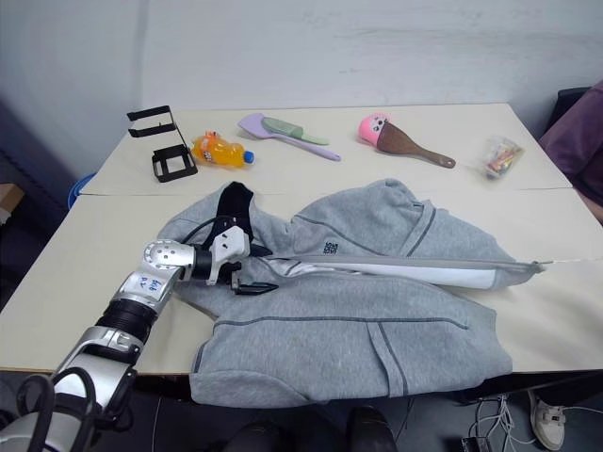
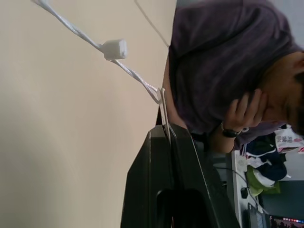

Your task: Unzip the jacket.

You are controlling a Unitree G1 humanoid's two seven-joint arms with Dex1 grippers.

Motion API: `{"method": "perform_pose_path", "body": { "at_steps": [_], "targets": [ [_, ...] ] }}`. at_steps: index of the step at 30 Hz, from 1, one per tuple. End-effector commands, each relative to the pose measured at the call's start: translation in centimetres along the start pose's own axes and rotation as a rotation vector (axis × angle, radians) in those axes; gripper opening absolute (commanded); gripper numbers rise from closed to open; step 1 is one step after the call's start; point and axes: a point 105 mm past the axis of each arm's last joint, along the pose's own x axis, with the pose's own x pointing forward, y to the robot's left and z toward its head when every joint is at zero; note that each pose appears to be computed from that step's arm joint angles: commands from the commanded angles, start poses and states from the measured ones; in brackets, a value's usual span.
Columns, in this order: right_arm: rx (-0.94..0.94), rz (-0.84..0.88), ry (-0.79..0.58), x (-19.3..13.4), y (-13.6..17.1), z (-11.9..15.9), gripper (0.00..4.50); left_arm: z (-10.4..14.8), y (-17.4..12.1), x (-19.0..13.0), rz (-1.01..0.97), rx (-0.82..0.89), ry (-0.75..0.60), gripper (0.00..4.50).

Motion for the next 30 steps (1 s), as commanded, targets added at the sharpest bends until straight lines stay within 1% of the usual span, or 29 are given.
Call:
{"method": "perform_pose_path", "body": {
  "at_steps": [1,3,4,6,7,9,10,12,13,15,17,18,19,21,23,25,27,30],
  "targets": [
    [0.159,0.118,-0.042,0.0,2.4,0.4,0.03,-4.4,-1.7,-0.2,-0.018,-0.098,0.129,4.50],
    [0.304,0.185,-0.094,-0.5,3.7,1.2,0.03,-3.2,-1.4,-0.2,-0.006,-0.109,0.050,4.50],
    [0.356,0.196,-0.128,-0.8,3.9,1.8,0.20,-2.7,-1.1,-0.5,0.017,-0.115,0.024,4.50],
    [0.388,0.223,-0.169,-1.6,4.2,2.6,0.61,-2.2,-0.6,-1.0,0.050,-0.114,-0.001,4.50],
    [0.368,0.240,-0.243,-2.4,4.3,3.7,0.90,-1.4,-0.1,-1.7,0.081,-0.107,-0.045,4.50],
    [0.381,0.262,-0.367,-4.0,4.3,5.6,1.63,0.0,0.1,-3.0,0.097,-0.078,-0.128,4.50],
    [0.389,0.271,-0.426,-4.8,4.3,6.6,1.99,0.9,-0.1,-3.7,0.086,-0.081,-0.183,4.50],
    [0.419,0.281,-0.496,-5.7,4.5,7.8,2.59,2.7,-0.7,-5.4,0.041,-0.099,-0.306,4.50],
    [0.418,0.293,-0.544,-6.1,5.0,8.8,2.93,3.2,-1.1,-6.5,0.010,-0.133,-0.341,4.50],
    [0.416,0.314,-0.654,-7.0,6.2,11.2,3.58,3.4,-2.0,-8.1,-0.035,-0.155,-0.334,4.50],
    [0.433,0.387,-0.754,-8.1,8.5,14.0,4.14,2.7,-2.8,-9.2,-0.047,-0.124,-0.270,4.50],
    [0.439,0.458,-0.798,-8.9,10.2,15.4,4.45,2.2,-3.1,-9.7,-0.041,-0.097,-0.237,4.50],
    [0.440,0.545,-0.827,-9.7,11.9,16.4,4.48,1.7,-3.3,-10.2,-0.032,-0.074,-0.204,4.50],
    [0.443,0.737,-0.874,-11.6,15.8,18.1,4.48,1.0,-3.8,-11.2,0.011,0.005,-0.186,4.50],
    [0.457,0.820,-0.888,-12.6,17.6,18.7,4.48,0.5,-4.1,-11.6,0.044,0.038,-0.172,4.50],
    [0.413,0.894,-0.880,-13.3,19.4,18.0,4.48,-0.3,-5.0,-12.0,0.075,0.057,-0.147,4.50],
    [0.420,0.898,-0.851,-12.9,20.4,17.0,4.48,-0.8,-5.8,-12.4,0.104,0.045,-0.136,4.50],
    [0.384,0.900,-0.834,-12.3,21.4,15.6,4.48,-1.2,-6.2,-12.7,0.146,0.007,-0.145,4.50]
  ]
}}
